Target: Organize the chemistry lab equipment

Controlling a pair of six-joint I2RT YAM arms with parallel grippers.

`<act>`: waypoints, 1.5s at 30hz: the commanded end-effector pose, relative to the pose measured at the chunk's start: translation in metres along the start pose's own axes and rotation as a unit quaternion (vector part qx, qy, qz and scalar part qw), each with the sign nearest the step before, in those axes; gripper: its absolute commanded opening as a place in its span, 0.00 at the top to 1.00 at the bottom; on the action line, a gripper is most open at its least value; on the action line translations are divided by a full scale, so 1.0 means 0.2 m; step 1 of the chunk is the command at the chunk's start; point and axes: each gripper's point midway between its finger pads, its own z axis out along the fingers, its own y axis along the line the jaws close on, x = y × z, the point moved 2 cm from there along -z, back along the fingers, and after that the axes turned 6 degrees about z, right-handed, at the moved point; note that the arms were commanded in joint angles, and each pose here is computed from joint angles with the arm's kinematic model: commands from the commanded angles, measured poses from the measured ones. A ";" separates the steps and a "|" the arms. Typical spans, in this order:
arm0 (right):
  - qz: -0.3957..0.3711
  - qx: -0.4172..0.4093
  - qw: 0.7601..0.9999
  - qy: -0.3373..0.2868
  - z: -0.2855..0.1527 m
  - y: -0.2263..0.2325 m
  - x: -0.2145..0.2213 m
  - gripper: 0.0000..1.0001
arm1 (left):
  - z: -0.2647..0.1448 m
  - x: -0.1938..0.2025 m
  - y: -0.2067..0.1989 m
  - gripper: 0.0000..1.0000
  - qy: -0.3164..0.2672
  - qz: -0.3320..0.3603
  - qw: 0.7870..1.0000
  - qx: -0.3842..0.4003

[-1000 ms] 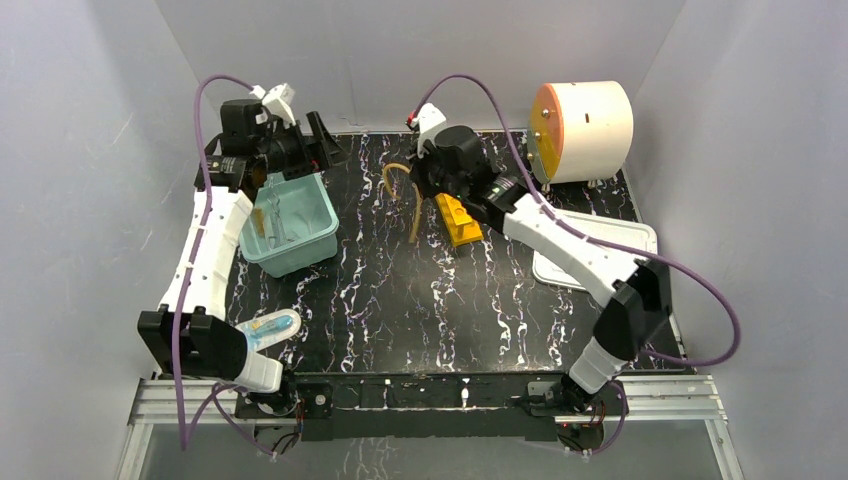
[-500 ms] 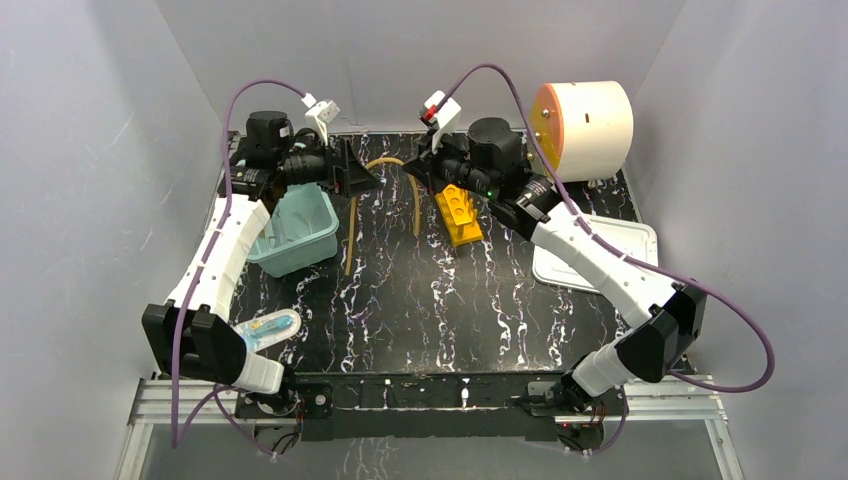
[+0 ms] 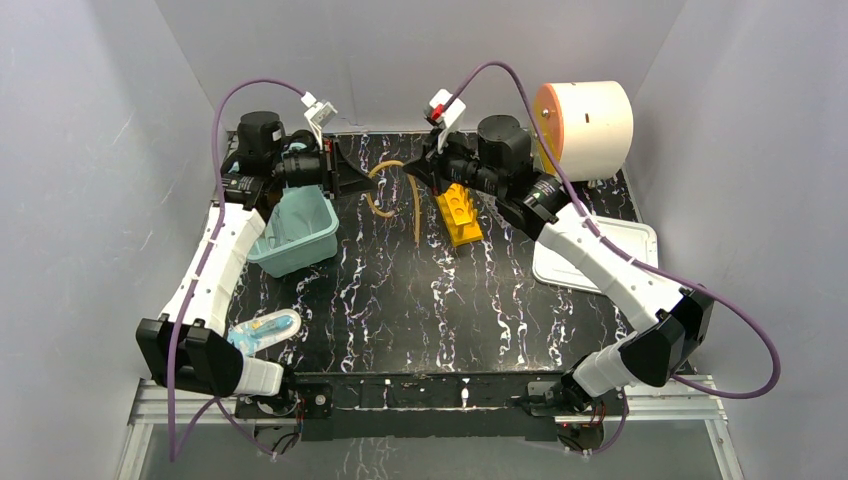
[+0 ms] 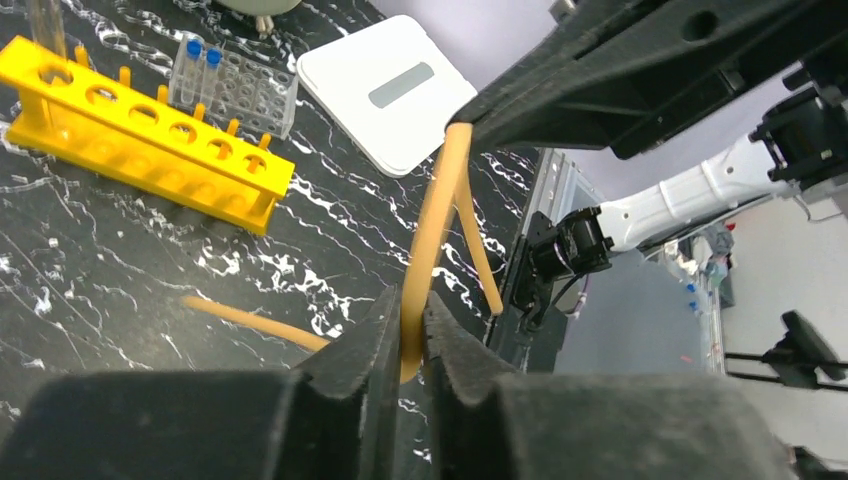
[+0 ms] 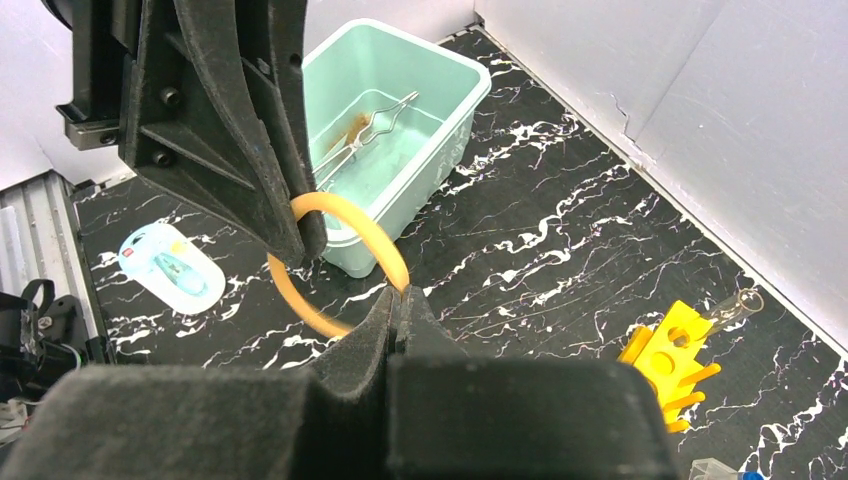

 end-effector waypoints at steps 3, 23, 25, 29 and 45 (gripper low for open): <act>-0.020 -0.013 0.998 -0.057 -0.09 0.04 -0.19 1.00 | -0.02 -0.05 -0.12 1.00 -0.014 0.023 0.998 0.052; 0.032 0.050 0.997 -0.044 -0.10 -0.08 -0.18 0.25 | -0.46 -0.29 0.38 1.00 -0.061 -0.035 0.876 -0.478; 0.034 0.052 0.997 -0.042 -0.10 -0.09 -0.18 0.24 | -0.61 -0.31 0.42 1.00 -0.064 -0.037 0.824 -0.562; 0.042 0.062 0.996 -0.039 -0.09 -0.11 -0.16 0.25 | -0.81 -0.37 0.41 1.00 -0.088 -0.018 0.759 -0.645; 0.063 0.069 0.995 -0.025 -0.02 -0.17 -0.08 0.25 | -0.73 -0.05 0.70 1.00 0.011 -0.055 0.731 -0.680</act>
